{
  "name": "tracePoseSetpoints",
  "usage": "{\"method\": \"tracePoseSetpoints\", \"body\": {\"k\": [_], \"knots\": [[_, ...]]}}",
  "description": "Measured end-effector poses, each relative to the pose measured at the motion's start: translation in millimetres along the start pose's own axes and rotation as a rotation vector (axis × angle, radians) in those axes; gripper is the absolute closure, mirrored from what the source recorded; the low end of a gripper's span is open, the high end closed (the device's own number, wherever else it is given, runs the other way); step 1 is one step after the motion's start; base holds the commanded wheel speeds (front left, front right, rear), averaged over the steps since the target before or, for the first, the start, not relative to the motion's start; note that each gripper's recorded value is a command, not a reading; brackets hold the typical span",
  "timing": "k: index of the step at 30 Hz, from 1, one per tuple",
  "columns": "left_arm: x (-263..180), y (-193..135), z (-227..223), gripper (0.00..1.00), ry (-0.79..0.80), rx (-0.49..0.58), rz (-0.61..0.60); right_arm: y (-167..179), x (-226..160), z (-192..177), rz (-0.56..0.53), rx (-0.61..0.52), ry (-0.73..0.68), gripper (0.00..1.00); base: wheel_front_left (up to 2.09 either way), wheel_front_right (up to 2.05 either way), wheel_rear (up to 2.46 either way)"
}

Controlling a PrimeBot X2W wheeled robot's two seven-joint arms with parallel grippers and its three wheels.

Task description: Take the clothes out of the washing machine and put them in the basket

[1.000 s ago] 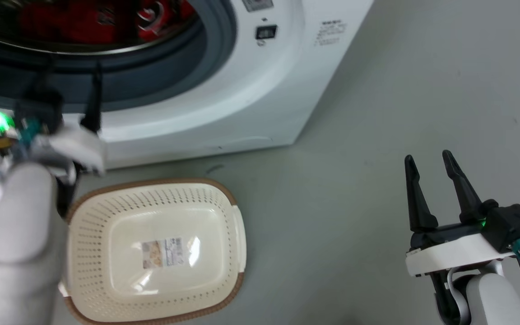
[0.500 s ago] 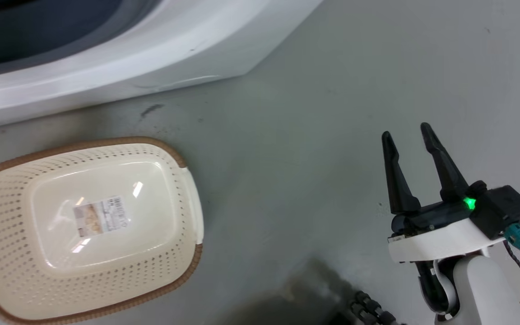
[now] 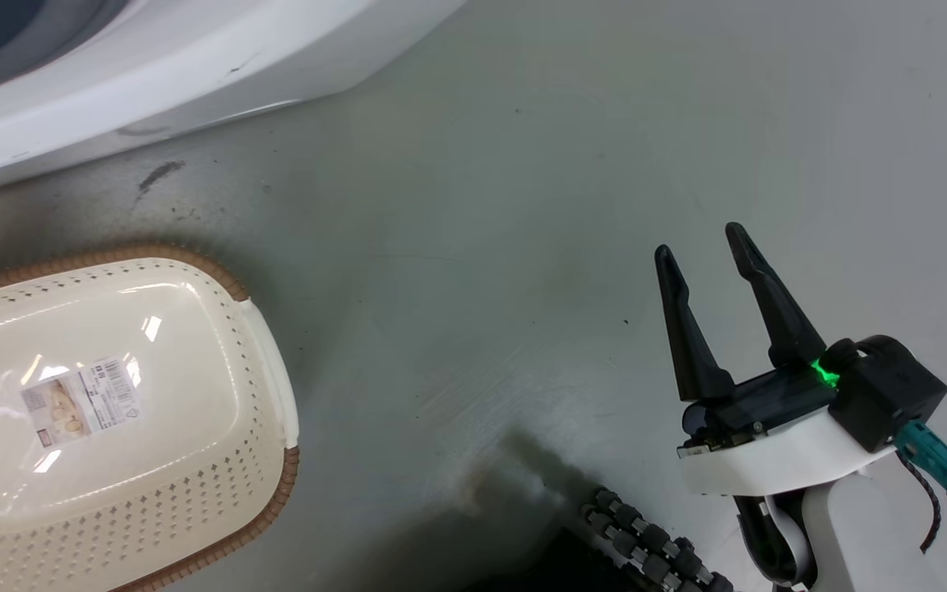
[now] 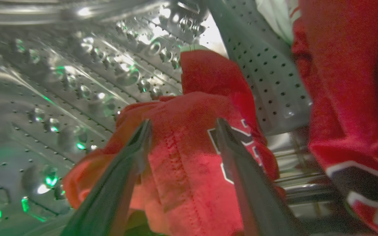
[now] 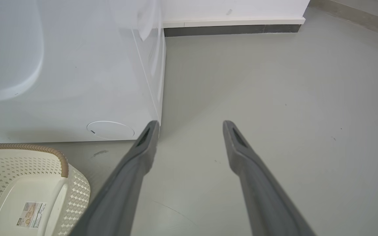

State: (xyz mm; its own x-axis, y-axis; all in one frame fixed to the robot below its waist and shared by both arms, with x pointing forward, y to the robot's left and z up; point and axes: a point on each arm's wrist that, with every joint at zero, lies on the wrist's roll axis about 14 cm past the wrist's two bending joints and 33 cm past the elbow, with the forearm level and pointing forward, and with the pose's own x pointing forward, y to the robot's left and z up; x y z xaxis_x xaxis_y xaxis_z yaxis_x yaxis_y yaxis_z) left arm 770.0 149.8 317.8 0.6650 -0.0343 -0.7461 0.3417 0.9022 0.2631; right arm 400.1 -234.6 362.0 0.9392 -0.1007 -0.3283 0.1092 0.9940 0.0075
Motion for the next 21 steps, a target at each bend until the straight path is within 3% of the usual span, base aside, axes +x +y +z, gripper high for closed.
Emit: {"method": "tracePoseSetpoints", "body": {"k": [15,16,17,18,21], "knots": [[22,-11,-36,0.0,0.122,-0.03,-0.053,1,6,-5,0.006,-0.022,0.012,0.0,0.0,0.0,0.0],[23,-11,-37,0.47,0.124,-0.032,-0.055,2,7,-6,0.008,-0.023,0.012,0.0,0.0,0.0,0.0],[24,-11,-37,0.79,0.118,-0.034,-0.056,2,7,-6,0.009,-0.023,0.013,0.0,0.0,0.0,0.0],[24,-12,-35,1.0,0.107,-0.04,-0.059,2,8,-6,0.009,-0.023,0.013,0.0,0.0,0.0,0.0],[25,-10,-30,1.0,0.073,-0.045,-0.056,2,9,-6,0.012,-0.024,0.01,0.0,0.0,0.0,0.0]]}}
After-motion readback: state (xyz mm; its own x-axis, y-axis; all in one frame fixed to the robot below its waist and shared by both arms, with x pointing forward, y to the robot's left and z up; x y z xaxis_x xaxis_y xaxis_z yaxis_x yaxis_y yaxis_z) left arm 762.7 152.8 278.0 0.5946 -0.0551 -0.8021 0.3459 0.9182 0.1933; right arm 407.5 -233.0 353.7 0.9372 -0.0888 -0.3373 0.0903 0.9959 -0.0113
